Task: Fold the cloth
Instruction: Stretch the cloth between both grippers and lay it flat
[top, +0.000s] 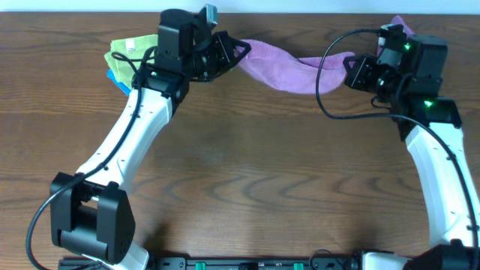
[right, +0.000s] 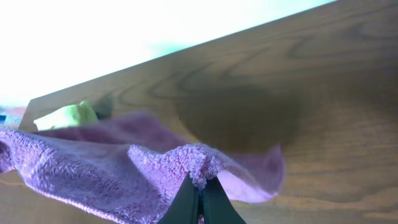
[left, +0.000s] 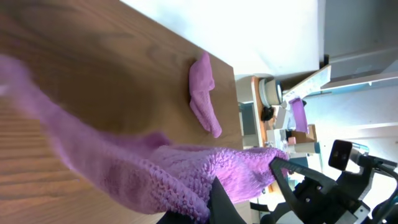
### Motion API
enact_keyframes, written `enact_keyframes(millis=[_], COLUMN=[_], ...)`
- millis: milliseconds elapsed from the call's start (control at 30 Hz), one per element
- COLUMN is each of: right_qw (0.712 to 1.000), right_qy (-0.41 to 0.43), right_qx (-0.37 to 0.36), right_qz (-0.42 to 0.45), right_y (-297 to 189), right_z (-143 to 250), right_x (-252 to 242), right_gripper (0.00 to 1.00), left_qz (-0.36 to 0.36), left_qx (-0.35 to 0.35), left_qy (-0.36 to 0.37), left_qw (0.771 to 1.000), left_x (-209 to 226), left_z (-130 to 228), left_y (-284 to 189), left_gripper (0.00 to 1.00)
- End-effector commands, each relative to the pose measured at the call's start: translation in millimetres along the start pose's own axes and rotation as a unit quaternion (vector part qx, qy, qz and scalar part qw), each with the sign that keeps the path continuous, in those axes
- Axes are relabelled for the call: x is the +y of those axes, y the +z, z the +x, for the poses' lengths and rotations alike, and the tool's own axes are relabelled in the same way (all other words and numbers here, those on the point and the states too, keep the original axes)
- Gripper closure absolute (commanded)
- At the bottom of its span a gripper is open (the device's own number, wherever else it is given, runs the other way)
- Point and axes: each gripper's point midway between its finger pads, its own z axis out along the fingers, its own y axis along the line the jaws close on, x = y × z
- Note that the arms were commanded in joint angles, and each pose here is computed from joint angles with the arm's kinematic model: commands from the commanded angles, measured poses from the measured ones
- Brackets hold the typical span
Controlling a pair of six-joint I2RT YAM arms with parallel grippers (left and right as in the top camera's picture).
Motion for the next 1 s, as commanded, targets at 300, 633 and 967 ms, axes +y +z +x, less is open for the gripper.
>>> enact_keyframes(millis=[300,633,967], right_qw=[0.998,0.997,0.999], right_qy=[-0.009,-0.006,-0.009], right_qx=[-0.061,-0.074,-0.036], right_qz=[-0.022,-0.024,-0.011], right_y=[17,73,78], right_z=[-35,-74,-75], right_x=[10,-3,-2], right_gripper=[0.99,0.98,0.99], left_qz=[-0.007,-0.012,-0.039], left_qx=[-0.06,-0.095,-0.045], left_qy=[0.028,0.027,0.026], left_qw=[0.998,0.995,0.998], left_x=[-11,25,59], left_z=[-41,-92,-90], left_y=[-10,7,-3], left_gripper=[0.94,0.94,0.95])
